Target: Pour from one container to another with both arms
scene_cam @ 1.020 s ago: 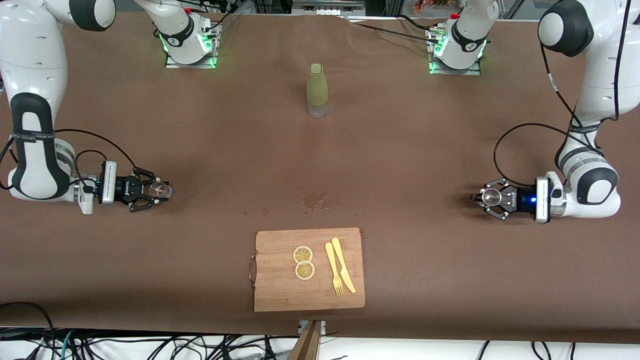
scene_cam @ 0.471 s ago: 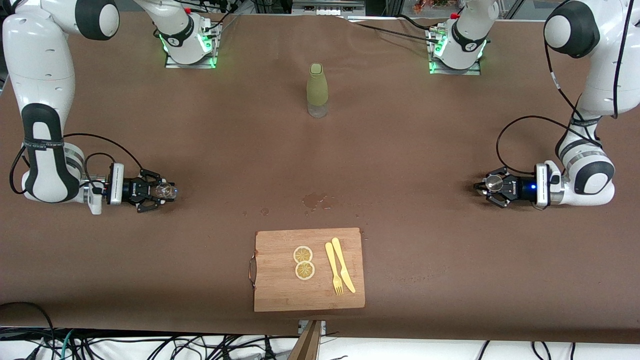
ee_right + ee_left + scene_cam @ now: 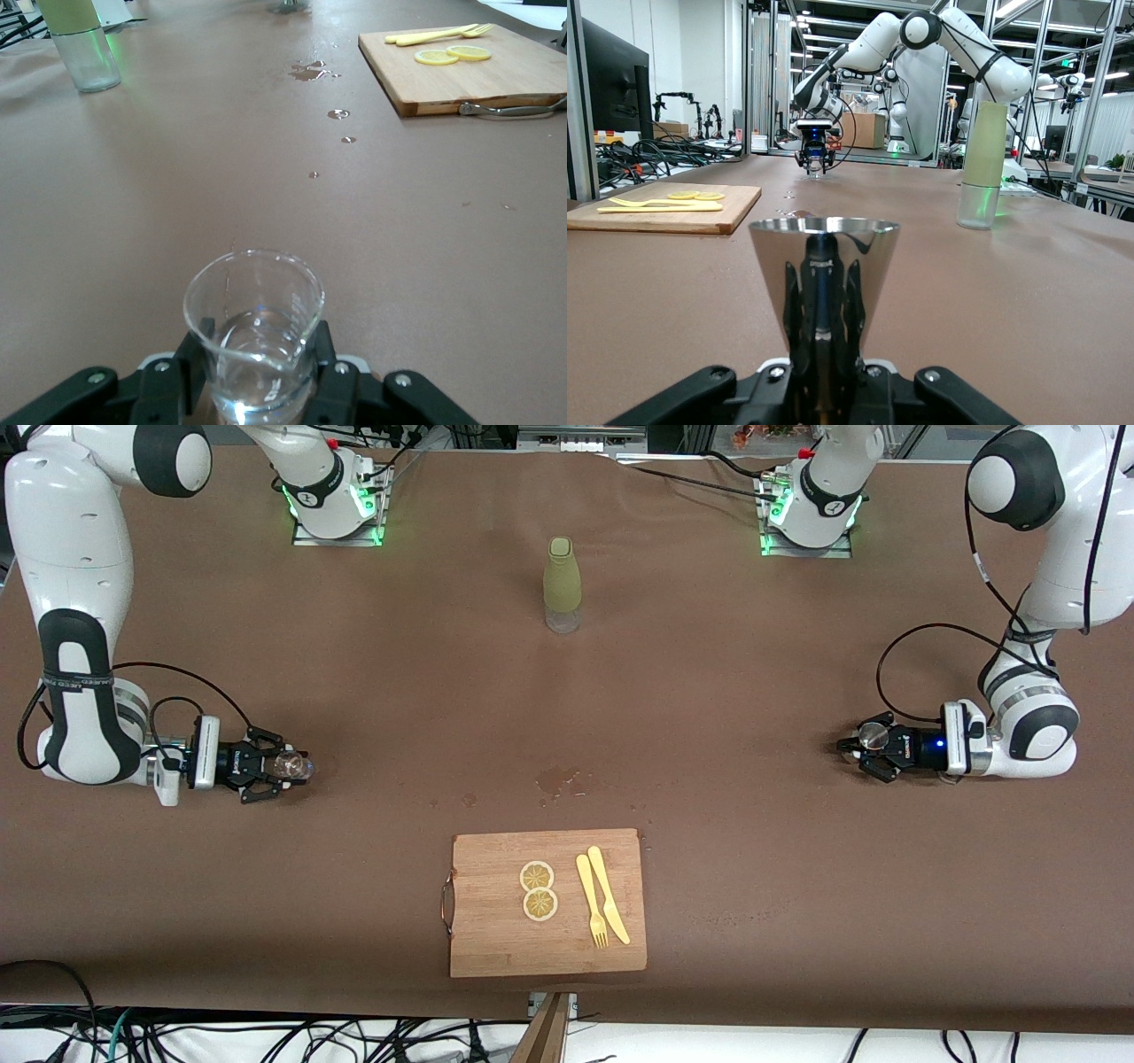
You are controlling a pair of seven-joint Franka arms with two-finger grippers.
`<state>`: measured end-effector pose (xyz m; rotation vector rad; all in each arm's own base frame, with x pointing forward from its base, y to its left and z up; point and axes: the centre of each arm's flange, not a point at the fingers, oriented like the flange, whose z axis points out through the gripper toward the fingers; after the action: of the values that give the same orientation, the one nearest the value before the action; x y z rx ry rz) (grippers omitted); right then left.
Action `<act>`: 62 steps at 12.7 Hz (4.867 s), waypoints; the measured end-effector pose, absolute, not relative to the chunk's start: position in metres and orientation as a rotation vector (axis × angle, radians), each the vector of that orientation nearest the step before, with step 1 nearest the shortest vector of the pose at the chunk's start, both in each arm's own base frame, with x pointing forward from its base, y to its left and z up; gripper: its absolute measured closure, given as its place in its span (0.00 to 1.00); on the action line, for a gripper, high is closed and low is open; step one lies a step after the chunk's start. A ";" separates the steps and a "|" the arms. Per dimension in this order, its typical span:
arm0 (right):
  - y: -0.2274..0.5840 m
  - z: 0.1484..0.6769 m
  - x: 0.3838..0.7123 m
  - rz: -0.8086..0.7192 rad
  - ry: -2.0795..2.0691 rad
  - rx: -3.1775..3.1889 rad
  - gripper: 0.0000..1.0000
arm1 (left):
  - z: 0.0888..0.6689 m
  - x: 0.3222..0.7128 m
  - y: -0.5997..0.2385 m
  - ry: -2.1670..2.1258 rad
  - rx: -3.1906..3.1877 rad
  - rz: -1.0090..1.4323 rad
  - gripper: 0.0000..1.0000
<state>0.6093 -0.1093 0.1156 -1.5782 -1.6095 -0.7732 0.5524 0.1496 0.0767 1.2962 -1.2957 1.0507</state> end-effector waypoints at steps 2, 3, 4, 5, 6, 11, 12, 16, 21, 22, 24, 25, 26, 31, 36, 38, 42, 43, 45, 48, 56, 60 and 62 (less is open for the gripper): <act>-0.112 0.109 0.607 -0.768 -1.603 -1.582 0.49 | 0.067 0.547 0.148 -1.289 1.290 1.051 0.92; -0.113 0.107 0.606 -0.766 -1.599 -1.585 0.47 | 0.063 0.546 0.147 -1.284 1.290 1.049 0.92; -0.114 0.105 0.605 -0.766 -1.597 -1.585 0.44 | 0.061 0.544 0.147 -1.277 1.289 1.047 0.92; -0.115 0.104 0.604 -0.765 -1.596 -1.586 0.43 | 0.060 0.542 0.147 -1.273 1.288 1.046 0.92; -0.115 0.104 0.605 -0.767 -1.598 -1.585 0.36 | 0.060 0.542 0.147 -1.272 1.288 1.045 0.91; -0.132 0.109 0.605 -0.749 -1.617 -1.612 0.00 | 0.061 0.535 0.156 -1.262 1.278 1.052 0.39; -0.144 0.111 0.602 -0.725 -1.631 -1.627 0.00 | 0.061 0.534 0.158 -1.262 1.280 1.052 0.28; -0.195 0.148 0.596 -0.585 -1.710 -1.693 0.00 | 0.071 0.534 0.176 -1.273 1.318 1.048 0.00; -0.201 0.269 0.603 -0.249 -1.623 -1.964 0.00 | 0.137 0.539 0.222 -1.354 1.412 0.924 0.00; -0.192 0.291 0.605 -0.176 -1.601 -2.023 0.00 | 0.151 0.541 0.230 -1.370 1.433 0.902 0.00; -0.162 0.332 0.611 -0.044 -1.542 -2.149 0.00 | 0.178 0.547 0.245 -1.390 1.499 0.875 0.00; -0.144 0.354 0.613 0.020 -1.514 -2.219 0.00 | 0.193 0.549 0.252 -1.396 1.543 0.851 0.00; -0.123 0.378 0.614 0.087 -1.486 -2.303 0.00 | 0.210 0.551 0.258 -1.388 1.597 0.811 0.00; -0.010 0.471 0.607 0.275 -1.276 -2.758 0.00 | 0.319 0.566 0.255 -1.270 1.875 0.599 0.00; 0.065 0.487 0.598 0.302 -0.817 -3.081 0.00 | 0.438 0.570 0.187 -1.087 2.188 0.363 0.00; 0.074 0.498 0.590 0.298 -0.602 -3.152 0.00 | 0.469 0.565 0.150 -1.007 2.302 0.302 0.00; 0.058 0.536 0.570 0.288 -0.353 -3.215 0.00 | 0.516 0.553 0.068 -0.736 2.547 0.123 0.00; 0.046 0.548 0.566 0.261 -0.295 -3.226 0.00 | 0.525 0.550 0.048 -0.636 2.616 0.065 0.00; 0.027 0.571 0.558 0.198 -0.139 -3.247 0.00 | 0.536 0.545 0.016 -0.462 2.778 -0.042 0.00; 0.015 0.599 0.553 0.106 -0.001 -3.215 0.00 | 0.547 0.542 -0.008 -0.358 3.014 -0.073 0.00; -0.004 0.611 0.557 0.016 0.094 -3.151 0.00 | 0.604 0.519 -0.006 -0.369 3.177 0.091 0.00; -0.003 0.612 0.559 -0.009 0.096 -3.147 0.00 | 0.603 0.513 -0.021 -0.273 3.128 0.037 0.00; -0.001 0.611 0.559 -0.007 0.092 -3.146 0.00 | 0.601 0.506 -0.022 -0.182 3.130 -0.036 0.00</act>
<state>0.5592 -0.0015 0.6106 -3.1463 0.0922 -0.0073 0.5064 -0.0220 0.6005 3.1303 -0.1820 -0.0356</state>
